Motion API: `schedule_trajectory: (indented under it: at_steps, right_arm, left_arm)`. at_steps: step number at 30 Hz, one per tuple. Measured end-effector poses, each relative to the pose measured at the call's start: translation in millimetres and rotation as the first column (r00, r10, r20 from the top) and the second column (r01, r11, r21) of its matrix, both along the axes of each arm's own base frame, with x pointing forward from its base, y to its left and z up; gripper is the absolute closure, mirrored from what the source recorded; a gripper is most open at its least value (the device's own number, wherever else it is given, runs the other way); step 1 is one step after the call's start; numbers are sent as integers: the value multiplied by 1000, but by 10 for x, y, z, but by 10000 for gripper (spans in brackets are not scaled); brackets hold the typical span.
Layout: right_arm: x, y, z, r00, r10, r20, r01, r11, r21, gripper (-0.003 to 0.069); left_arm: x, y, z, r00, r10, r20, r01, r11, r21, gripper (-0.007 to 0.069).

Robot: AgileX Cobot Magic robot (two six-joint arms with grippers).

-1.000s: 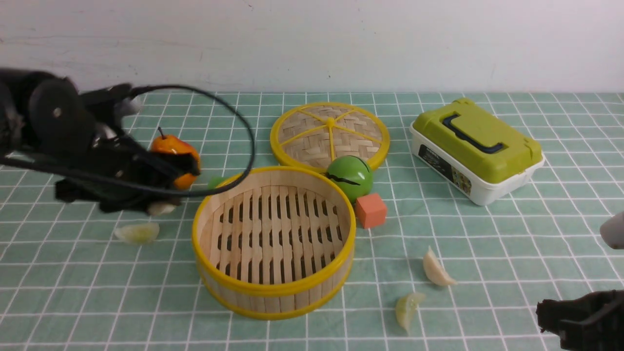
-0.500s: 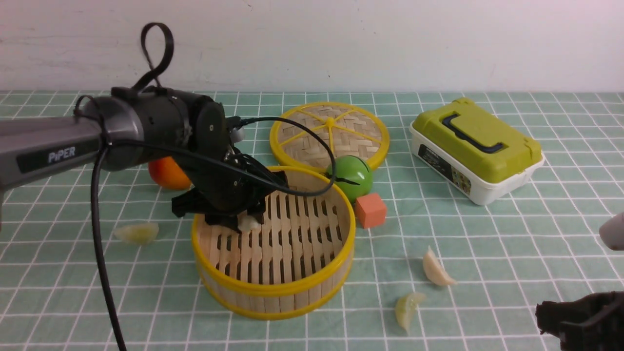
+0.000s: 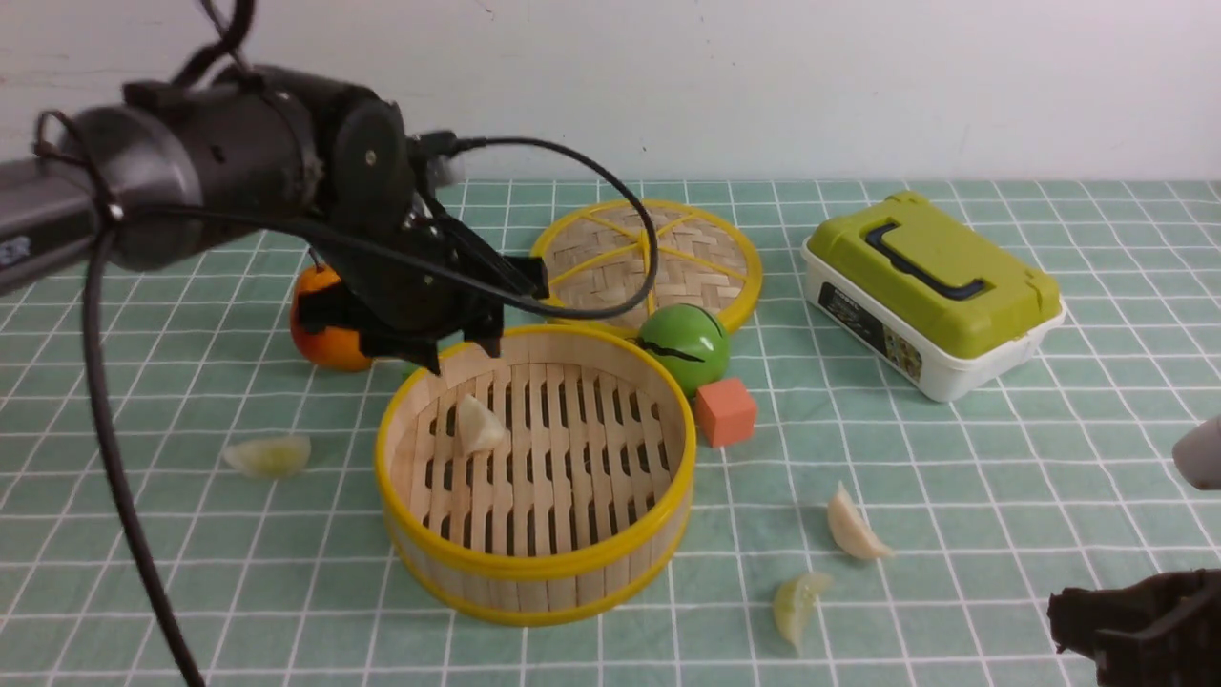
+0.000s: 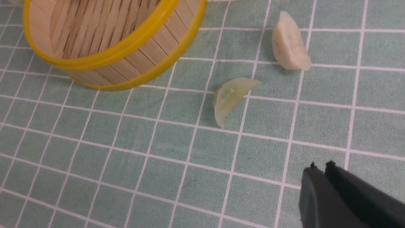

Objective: Put the dumplings into the steamer on the table with the blue tablecloth.
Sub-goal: 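Place the dumpling into the bamboo steamer basket with the left gripper, then reach for and grasp a dumpling on the table with the left gripper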

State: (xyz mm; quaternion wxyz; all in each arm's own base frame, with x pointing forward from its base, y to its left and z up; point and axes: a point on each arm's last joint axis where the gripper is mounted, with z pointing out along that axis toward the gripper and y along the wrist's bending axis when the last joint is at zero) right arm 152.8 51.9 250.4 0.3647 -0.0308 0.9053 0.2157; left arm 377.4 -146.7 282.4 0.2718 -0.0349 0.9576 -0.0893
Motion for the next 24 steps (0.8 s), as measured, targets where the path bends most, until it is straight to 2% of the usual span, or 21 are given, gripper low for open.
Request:
schedule_trajectory:
  at_steps: [4, 5, 8, 10, 14, 18, 19, 24]
  right_arm:
    - [0, 0, 0, 1000, 0, 0, 0, 1000, 0, 618]
    - [0, 0, 0, 1000, 0, 0, 0, 1000, 0, 618]
    - [0, 0, 0, 1000, 0, 0, 0, 1000, 0, 618]
    - [0, 0, 0, 1000, 0, 0, 0, 1000, 0, 617]
    - [0, 1, 1, 1000, -1, 0, 1, 1000, 2, 610]
    - [-1, 2, 0, 1000, 0, -2, 0, 1000, 4, 606]
    - [-2, 3, 0, 1000, 1, -3, -1, 1000, 4, 606]
    - [-1, 13, 7, 1000, -8, -7, 8, 1000, 30, 597]
  left_arm:
    - [-101, 206, 259, 998, 50, 49, -53, 996, 69, 284]
    - [-150, 391, 317, 989, 132, 62, -137, 986, 93, 295]
    - [-198, 714, 173, 960, 276, 36, -278, 954, 109, 309]
    - [-231, 922, -76, 928, 373, -11, -371, 924, 90, 316]
    - [-282, 1153, -482, 852, 517, -76, -522, 849, -78, 319]
    - [-223, 1276, -553, 790, 609, -72, -608, 764, -218, 304]
    - [-217, 1280, -559, 789, 611, -72, -610, 761, -220, 302]
    - [-161, 1292, -599, 780, 623, -63, -616, 745, -258, 198]
